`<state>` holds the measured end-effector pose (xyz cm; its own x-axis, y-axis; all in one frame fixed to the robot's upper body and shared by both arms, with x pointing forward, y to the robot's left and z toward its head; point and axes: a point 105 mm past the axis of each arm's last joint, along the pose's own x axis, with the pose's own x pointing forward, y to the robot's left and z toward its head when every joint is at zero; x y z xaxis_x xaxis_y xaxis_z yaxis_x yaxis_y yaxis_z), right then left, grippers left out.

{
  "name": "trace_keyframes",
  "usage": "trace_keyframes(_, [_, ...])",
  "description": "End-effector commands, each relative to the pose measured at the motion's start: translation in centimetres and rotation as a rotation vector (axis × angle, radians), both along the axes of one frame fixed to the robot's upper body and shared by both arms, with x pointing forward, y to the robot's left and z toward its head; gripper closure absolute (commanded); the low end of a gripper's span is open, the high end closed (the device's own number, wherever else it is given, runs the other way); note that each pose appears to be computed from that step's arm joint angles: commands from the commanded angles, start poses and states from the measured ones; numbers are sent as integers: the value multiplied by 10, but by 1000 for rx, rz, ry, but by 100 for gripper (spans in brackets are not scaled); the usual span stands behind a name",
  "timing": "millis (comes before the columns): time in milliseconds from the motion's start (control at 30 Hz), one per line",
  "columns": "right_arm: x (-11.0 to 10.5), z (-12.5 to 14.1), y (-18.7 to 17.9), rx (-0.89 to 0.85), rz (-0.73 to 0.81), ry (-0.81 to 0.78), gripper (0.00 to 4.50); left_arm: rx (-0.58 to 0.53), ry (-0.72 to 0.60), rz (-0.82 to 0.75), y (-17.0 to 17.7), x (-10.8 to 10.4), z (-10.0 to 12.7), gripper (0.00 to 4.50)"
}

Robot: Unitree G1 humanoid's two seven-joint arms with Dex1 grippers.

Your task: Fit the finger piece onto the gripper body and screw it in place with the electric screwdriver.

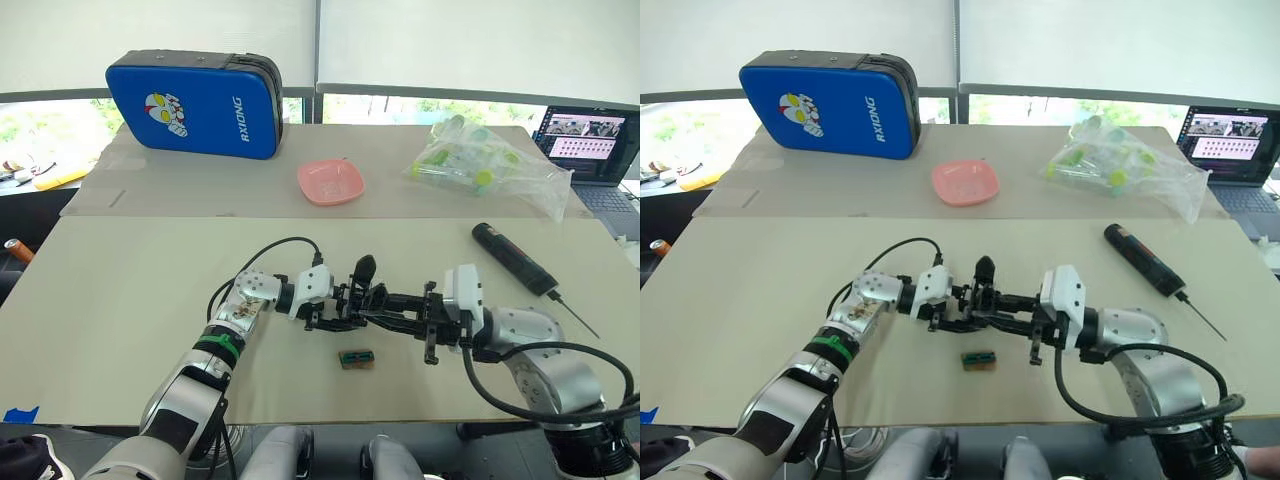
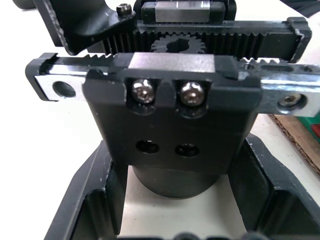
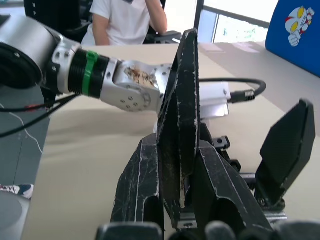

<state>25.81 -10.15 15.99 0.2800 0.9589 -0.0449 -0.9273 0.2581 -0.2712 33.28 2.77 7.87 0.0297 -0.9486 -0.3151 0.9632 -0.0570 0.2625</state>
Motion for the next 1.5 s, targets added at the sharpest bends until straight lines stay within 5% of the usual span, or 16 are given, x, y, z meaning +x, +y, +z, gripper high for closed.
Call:
trace_keyframes(33, [6,8,4,7,22,-53,413,26,-9,-7,1,-1,-2,219])
trace_keyframes(533, [22,-8,16,-23,49,-30,413,84,86,11,8,-5,-13,219])
trace_keyframes(1500, [16,-31,18,-63,70,153,414,94,91,42,14,0,-12,219])
